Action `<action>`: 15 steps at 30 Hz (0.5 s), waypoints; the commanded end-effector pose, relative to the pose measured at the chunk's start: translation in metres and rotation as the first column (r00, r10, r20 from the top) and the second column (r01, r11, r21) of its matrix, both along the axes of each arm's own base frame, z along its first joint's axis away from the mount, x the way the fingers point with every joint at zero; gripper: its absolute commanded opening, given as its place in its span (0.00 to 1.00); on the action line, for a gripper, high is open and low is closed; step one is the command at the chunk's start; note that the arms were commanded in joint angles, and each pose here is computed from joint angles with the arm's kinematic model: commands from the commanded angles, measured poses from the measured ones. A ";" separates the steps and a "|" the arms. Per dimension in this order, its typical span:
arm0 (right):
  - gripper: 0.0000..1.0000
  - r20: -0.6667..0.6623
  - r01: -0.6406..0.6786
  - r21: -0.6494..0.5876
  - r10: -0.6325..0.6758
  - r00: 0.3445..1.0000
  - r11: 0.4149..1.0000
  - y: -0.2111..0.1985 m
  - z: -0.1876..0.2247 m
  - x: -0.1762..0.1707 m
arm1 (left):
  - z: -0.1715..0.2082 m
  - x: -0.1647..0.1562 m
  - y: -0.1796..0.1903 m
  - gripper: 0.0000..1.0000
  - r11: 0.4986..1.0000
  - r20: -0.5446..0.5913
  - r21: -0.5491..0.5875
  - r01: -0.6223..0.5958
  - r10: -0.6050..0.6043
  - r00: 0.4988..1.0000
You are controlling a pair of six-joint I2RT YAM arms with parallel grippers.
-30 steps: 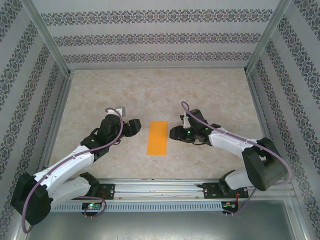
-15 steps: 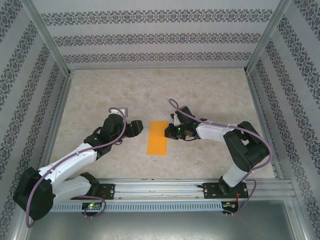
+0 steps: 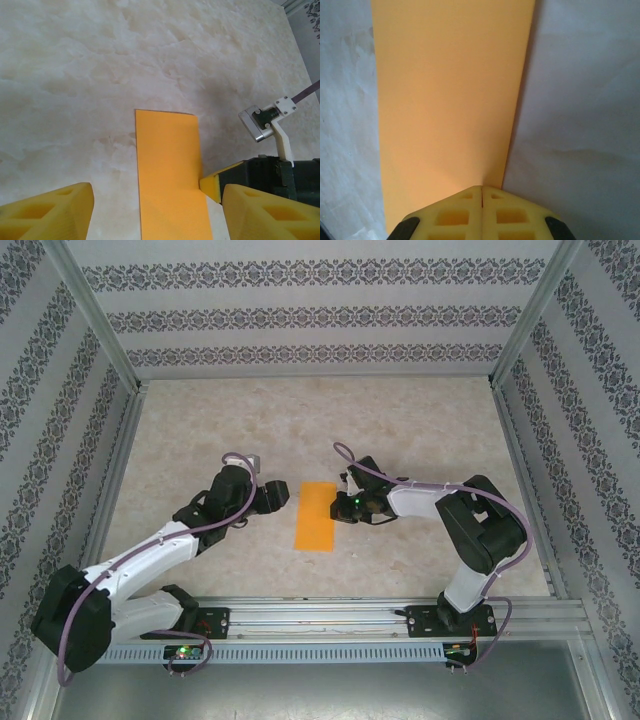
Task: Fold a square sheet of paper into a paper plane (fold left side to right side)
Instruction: Third fold the triangle at the center of the table.
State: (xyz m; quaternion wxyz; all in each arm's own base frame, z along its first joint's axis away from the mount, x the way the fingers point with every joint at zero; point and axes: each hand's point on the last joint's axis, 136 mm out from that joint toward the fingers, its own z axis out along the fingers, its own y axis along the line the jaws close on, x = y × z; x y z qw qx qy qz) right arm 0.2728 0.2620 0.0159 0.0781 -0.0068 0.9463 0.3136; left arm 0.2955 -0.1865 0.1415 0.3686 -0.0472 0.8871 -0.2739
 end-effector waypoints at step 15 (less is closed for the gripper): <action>0.00 -0.011 -0.080 -0.150 0.079 0.997 0.985 -0.023 -0.020 -0.004 | -0.072 -0.012 -0.046 0.50 0.990 -0.415 -0.079 0.120 -0.142 0.898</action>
